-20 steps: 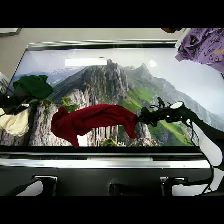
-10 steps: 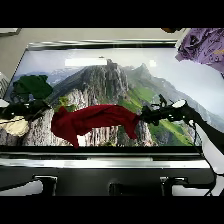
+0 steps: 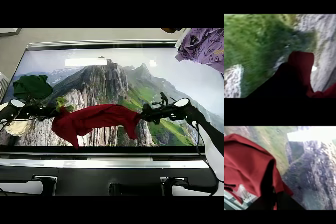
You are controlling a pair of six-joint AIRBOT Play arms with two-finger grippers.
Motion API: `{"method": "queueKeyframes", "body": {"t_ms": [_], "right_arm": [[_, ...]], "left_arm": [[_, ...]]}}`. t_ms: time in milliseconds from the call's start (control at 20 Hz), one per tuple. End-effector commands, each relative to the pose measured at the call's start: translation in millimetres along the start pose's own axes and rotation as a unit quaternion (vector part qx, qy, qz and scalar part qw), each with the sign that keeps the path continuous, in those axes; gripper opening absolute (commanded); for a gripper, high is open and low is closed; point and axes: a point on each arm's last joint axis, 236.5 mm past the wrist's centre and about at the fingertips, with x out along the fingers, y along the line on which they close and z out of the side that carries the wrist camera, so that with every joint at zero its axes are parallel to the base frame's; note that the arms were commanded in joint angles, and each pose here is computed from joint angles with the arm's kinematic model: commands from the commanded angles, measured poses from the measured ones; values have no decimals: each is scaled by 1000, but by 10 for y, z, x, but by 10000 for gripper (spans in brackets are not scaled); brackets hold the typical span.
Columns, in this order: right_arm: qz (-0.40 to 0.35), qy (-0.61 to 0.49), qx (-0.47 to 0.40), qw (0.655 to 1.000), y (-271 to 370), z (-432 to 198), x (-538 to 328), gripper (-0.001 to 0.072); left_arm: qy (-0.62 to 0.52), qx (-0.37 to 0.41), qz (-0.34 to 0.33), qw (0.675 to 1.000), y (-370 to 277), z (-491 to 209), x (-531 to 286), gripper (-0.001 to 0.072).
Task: Fold the clothes and pants, and hang the long-sleeved shirts on hangers.
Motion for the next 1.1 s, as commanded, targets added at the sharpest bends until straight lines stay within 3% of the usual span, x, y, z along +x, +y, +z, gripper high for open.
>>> {"method": "queueKeyframes", "body": {"t_ms": [0, 150, 350, 600, 750, 900, 1050], "right_arm": [[3, -36, -52, 998, 261, 160, -249, 29], [-20, -131, -163, 978, 849, 590, -931, 29], [-75, -304, -317, 895, 1884, 800, -2452, 29], [-144, -501, -403, 752, 2582, -4, -4289, 30], [-160, -576, -403, 693, 2626, -674, -4953, 30], [-152, -619, -382, 669, 2611, -1024, -5271, 30], [-131, -626, -359, 680, 2645, -896, -5259, 30]], "left_arm": [[-19, 38, -40, 998, -391, 233, -242, 14], [-124, 114, -64, 984, -1007, 807, -1061, 13], [-319, 209, -50, 923, -1857, 1215, -2877, 13], [-512, 207, -17, 834, -2206, 612, -4847, 13], [-563, 205, -6, 800, -2189, 22, -5449, 14], [-567, 209, -8, 797, -2171, -410, -5623, 14], [-554, 184, -20, 812, -2130, -474, -5567, 14]]}}
